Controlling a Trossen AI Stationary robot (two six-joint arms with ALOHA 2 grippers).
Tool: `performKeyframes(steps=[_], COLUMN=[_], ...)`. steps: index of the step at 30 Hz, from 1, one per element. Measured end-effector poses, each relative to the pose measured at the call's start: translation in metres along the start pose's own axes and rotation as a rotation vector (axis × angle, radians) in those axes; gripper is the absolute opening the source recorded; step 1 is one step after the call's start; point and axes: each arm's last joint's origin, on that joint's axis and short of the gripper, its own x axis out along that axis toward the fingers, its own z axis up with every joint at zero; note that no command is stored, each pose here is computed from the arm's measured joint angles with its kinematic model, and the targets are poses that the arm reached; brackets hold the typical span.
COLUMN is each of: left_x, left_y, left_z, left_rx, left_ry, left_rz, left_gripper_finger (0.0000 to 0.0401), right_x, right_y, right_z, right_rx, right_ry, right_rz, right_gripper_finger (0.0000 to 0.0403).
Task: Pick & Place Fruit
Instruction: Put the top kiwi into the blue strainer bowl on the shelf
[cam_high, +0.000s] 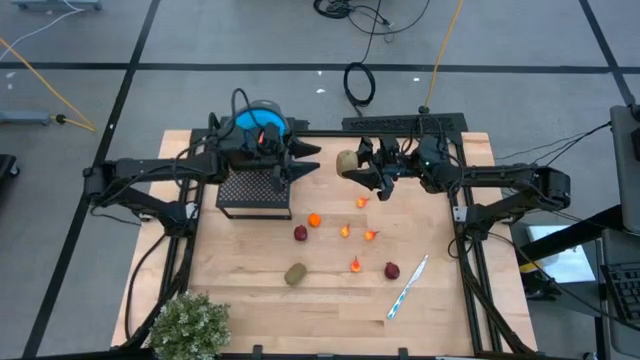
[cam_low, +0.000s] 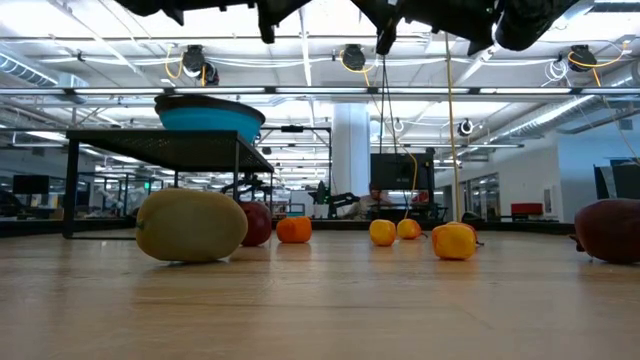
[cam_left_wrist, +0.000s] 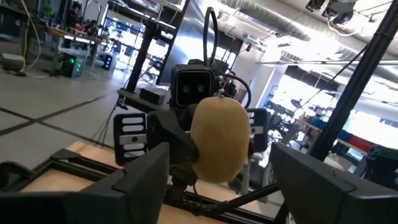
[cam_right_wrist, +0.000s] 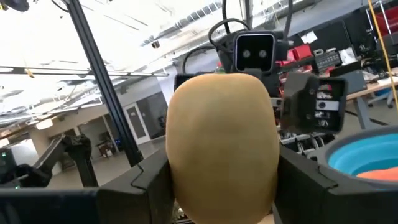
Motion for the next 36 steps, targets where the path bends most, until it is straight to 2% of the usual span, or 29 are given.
performKeyframes(steps=[7,13,26,31,36], left_x=[0.025,0.043,0.064,0.064,0.063], left_y=[0.006,0.01,0.005,0.005,0.005], left_z=[0.002,-0.002,-0.004,-0.003,-0.004], left_rx=[-0.023,-0.037,-0.012,-0.058,-0.067], left_ry=[0.032,0.065,0.088,0.081,0.084], left_rz=[-0.051,-0.05,-0.083,-0.069,-0.035], left_gripper_finger=[0.0314,0.0329,0.0333,0.0311,0.0248], right_x=[0.0,0.0,0.0,0.0,0.0], right_y=[0.0,0.0,0.0,0.0,-0.001], right_z=[0.0,0.0,-0.001,-0.001,-0.002], right_rx=[0.001,0.013,0.03,0.032,0.04], right_ry=[0.001,0.003,0.008,0.012,0.016], right_rz=[-0.001,-0.002,0.003,0.0,-0.004], right_gripper_finger=[0.0203,0.0203,0.0203,0.0203,0.0203])
